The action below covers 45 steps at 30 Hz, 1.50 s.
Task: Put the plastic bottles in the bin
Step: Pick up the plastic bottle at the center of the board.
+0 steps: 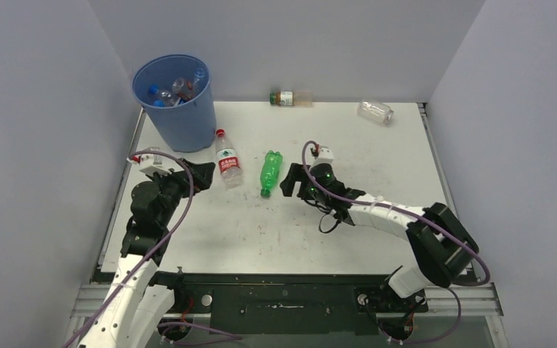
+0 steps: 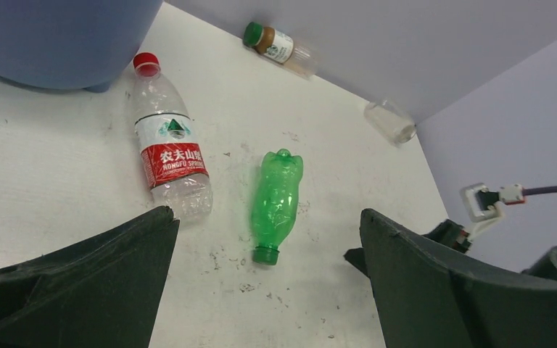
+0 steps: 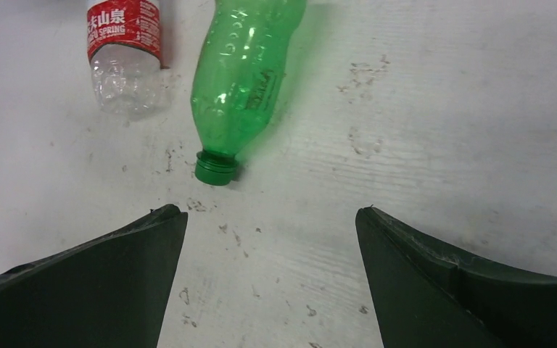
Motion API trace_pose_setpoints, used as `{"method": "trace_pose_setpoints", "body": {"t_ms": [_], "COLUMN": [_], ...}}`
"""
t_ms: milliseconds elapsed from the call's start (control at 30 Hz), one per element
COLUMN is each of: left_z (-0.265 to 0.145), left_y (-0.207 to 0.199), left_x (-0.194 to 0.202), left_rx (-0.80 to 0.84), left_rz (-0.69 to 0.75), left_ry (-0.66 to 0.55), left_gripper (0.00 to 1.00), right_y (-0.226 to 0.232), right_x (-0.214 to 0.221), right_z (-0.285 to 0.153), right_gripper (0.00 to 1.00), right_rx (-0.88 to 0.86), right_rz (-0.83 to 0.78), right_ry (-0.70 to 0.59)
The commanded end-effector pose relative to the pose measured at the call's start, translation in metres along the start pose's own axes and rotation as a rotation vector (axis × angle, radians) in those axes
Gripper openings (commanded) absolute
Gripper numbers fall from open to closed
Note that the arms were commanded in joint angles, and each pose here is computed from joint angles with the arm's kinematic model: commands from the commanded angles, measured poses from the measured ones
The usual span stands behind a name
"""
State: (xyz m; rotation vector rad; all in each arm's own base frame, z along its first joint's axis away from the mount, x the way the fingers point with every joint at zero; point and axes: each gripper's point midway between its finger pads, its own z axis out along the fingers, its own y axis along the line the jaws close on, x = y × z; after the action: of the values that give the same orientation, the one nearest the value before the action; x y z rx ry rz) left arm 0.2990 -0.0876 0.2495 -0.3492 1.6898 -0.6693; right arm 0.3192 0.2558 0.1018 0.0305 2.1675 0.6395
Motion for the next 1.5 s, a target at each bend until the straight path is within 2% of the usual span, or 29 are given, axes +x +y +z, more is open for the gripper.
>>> {"method": "trace_pose_setpoints", "body": {"t_ms": [0, 233, 467, 800, 933, 967, 1200, 1267, 1367, 1467], "left_z": [-0.016, -0.023, -0.028, -0.028, -0.028, -0.028, -0.028, -0.028, -0.028, -0.027], "left_y": [-0.021, -0.02, -0.021, -0.021, -0.024, -0.024, -0.03, -0.03, -0.032, -0.035], "left_x": [-0.028, -0.022, -0.02, -0.009, -0.005, -0.005, -0.006, -0.005, -0.004, -0.005], "left_rx": [0.087, 0.078, 0.065, 0.057, 0.074, 0.074, 0.091, 0.093, 0.097, 0.101], "left_rz": [-0.015, -0.004, 0.014, 0.015, 0.019, 0.022, 0.04, 0.04, 0.042, 0.057], "left_ry": [-0.132, -0.121, -0.117, -0.077, -0.068, -0.066, -0.076, -0.072, -0.07, -0.068], "left_gripper": [0.96, 0.96, 0.96, 0.96, 0.96, 0.96, 0.96, 0.96, 0.96, 0.96], "right_y": [0.043, 0.052, 0.04, 0.014, 0.012, 0.012, 0.013, 0.015, 0.02, 0.033], "right_x": [-0.039, -0.048, -0.041, -0.022, -0.015, -0.013, -0.011, -0.014, -0.02, -0.038], "right_z": [0.028, 0.075, 0.115, 0.149, 0.157, 0.158, 0.148, 0.141, 0.118, 0.074], "right_gripper": [0.9, 0.9, 0.9, 0.9, 0.97, 0.95, 0.55, 0.46, 0.38, 0.37], "right_rx": [-0.067, -0.006, 0.11, 0.204, 0.173, 0.161, 0.095, 0.069, 0.025, -0.074], "right_rz": [0.019, 0.023, -0.024, -0.031, -0.009, 0.003, 0.063, 0.081, 0.092, 0.091], "right_ry": [-0.104, -0.086, 0.0, 0.103, 0.129, 0.136, 0.149, 0.133, 0.11, 0.014]}}
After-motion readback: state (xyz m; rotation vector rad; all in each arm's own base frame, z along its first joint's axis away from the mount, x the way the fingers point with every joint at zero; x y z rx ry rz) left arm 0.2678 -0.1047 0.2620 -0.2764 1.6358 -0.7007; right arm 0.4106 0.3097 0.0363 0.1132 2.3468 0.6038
